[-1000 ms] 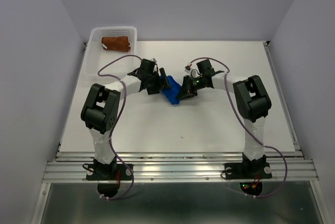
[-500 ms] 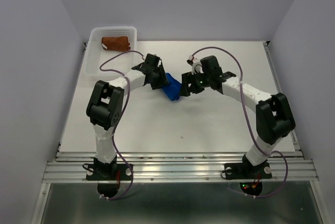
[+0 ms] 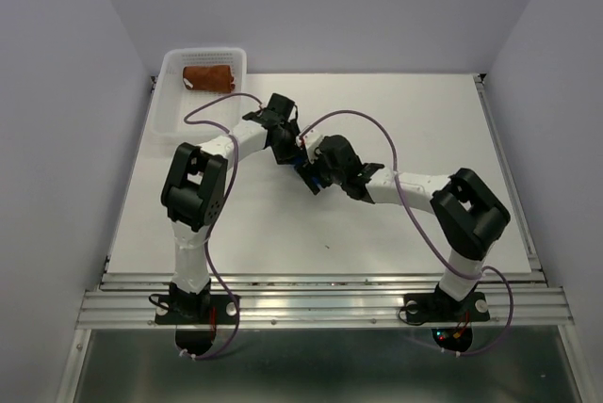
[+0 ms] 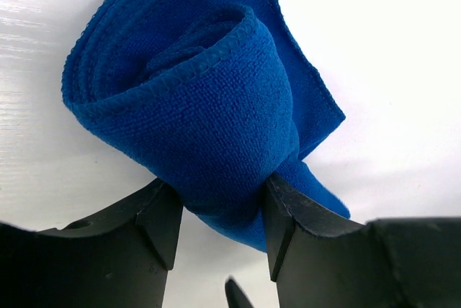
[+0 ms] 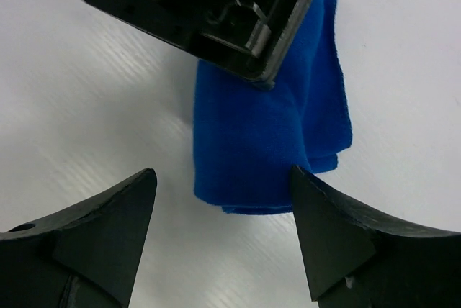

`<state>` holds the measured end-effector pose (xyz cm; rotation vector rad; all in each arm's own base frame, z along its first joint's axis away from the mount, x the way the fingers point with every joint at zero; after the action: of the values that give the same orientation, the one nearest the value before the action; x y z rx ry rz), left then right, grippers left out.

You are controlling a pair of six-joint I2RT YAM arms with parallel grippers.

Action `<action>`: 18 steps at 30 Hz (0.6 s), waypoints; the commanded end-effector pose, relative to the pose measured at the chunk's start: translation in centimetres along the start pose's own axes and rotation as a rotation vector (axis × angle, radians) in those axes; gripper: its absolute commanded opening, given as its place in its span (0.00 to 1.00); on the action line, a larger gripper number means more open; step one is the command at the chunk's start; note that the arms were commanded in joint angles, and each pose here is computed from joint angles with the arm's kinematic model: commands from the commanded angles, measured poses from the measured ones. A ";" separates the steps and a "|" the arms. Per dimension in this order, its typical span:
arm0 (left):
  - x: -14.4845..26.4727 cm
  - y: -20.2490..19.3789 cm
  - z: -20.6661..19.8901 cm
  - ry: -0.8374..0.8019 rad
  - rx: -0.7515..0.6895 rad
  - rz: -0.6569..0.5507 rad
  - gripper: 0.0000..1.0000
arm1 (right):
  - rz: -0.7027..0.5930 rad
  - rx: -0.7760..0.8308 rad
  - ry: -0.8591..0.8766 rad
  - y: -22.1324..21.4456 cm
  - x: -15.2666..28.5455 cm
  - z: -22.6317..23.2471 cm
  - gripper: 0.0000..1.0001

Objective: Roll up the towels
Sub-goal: Roll the towel

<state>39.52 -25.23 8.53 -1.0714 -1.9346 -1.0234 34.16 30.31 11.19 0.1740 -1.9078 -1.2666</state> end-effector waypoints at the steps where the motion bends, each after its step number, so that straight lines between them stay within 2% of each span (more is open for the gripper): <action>1: 0.6 -0.7 -0.3 0.017 0.009 0.049 0.54 | -0.109 0.111 -0.125 1.5 -1.4 -1.3 0.80; 5: 0.6 -0.8 -0.4 0.014 0.018 0.059 0.54 | -0.041 0.153 -0.139 -0.7 -2.9 -1.0 0.79; 9: 0.5 -0.9 -0.6 0.003 0.031 0.078 0.55 | -0.007 0.176 -0.134 -2.1 -3.8 0.0 0.69; 10: 0.7 -0.9 -1.0 -0.024 0.038 0.086 0.56 | -0.003 0.175 -0.160 -2.3 -3.9 -0.4 0.63; 12: 1.0 -0.7 -1.8 -0.081 0.040 0.070 0.69 | 0.017 0.157 -0.216 -2.9 -4.0 -1.0 0.56; 13: 1.7 -0.7 -2.2 -0.107 0.044 0.067 0.81 | 0.021 0.148 -0.232 -3.0 -3.9 -1.2 0.38; 14: 2.0 -0.4 -2.5 -0.121 0.042 0.053 0.81 | 0.021 0.132 -0.245 -3.0 -3.8 -1.3 0.27; 15: 2.3 -0.2 -2.6 -0.126 0.041 0.042 0.88 | 0.023 0.117 -0.259 -2.8 -3.4 -1.5 0.17; 16: 2.6 0.1 -2.6 -0.124 0.043 0.028 0.91 | 0.024 0.092 -0.258 -2.7 -3.3 -1.5 0.08; 18: 3.4 0.5 -2.7 -0.130 0.043 0.007 0.96 | 0.029 0.050 -0.236 -2.4 -2.8 -1.1 0.04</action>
<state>38.97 -26.33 8.80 -1.1325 -1.9423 -0.9157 36.20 29.58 6.76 0.0656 -2.1699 -1.1726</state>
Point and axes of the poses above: each gripper's point midway between its finger pads, its own x axis back along the fingers, its own z axis along the line the jaws close on, y = z × x, the point moved 3 cm from there along x, back along the fingers, and after that the axes turned 1 degree about x, right-handed, at the moved point
